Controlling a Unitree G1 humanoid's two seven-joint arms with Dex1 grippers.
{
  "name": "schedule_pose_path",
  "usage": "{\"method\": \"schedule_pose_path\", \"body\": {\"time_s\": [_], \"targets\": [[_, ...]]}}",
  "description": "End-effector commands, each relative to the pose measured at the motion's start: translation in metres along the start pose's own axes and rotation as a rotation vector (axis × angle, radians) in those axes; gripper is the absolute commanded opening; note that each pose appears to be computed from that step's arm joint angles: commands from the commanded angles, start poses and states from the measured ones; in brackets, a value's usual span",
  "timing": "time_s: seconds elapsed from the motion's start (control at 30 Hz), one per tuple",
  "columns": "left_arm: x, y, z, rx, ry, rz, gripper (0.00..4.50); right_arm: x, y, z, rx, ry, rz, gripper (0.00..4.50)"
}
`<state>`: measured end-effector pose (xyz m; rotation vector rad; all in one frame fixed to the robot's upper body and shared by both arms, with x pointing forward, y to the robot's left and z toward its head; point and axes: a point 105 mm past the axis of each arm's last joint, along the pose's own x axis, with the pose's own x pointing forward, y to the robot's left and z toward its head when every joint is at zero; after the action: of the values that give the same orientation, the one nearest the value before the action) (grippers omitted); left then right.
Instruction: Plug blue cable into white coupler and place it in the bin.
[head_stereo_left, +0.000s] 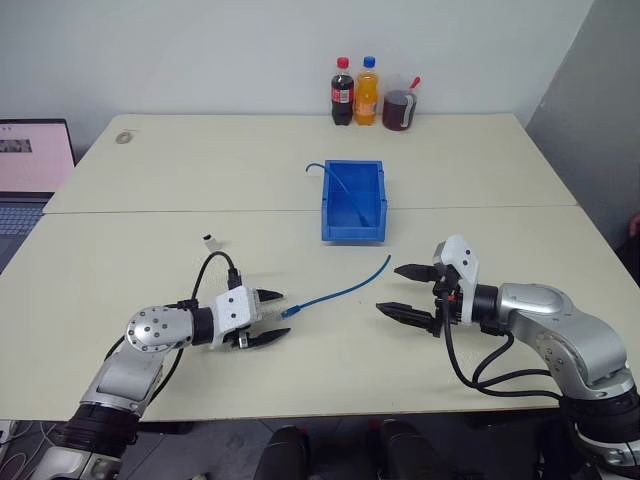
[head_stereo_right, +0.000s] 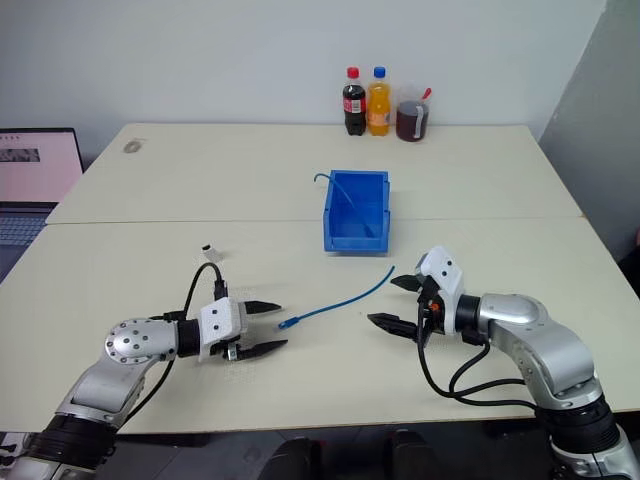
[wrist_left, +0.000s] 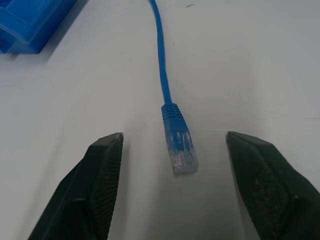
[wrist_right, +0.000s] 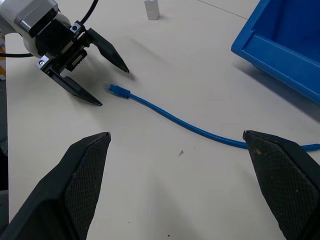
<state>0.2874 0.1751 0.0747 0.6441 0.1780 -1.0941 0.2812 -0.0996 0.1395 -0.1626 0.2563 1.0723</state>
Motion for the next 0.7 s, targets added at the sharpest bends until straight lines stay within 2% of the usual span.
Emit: {"method": "schedule_pose_path", "body": {"time_s": [0.03, 0.3, 0.37, 0.6, 0.7], "targets": [[0.015, 0.001, -0.005, -0.102, 0.012, -0.010, 2.32, 0.002, 0.005, 0.009, -0.026, -0.033, 0.015, 4.50], [0.027, 0.005, -0.015, -0.162, 0.047, -0.041, 0.58, 0.001, 0.005, 0.010, -0.024, -0.034, 0.009, 4.50], [0.024, 0.001, -0.018, -0.172, 0.055, -0.062, 0.31, 0.001, 0.005, 0.010, -0.023, -0.035, 0.005, 4.50], [0.017, 0.001, -0.012, -0.244, 0.036, -0.043, 0.30, 0.000, 0.005, 0.008, -0.015, -0.040, -0.010, 4.50], [0.018, 0.017, 0.002, -0.433, -0.030, 0.045, 0.30, 0.001, 0.005, 0.008, -0.010, -0.047, -0.018, 4.50]]}}
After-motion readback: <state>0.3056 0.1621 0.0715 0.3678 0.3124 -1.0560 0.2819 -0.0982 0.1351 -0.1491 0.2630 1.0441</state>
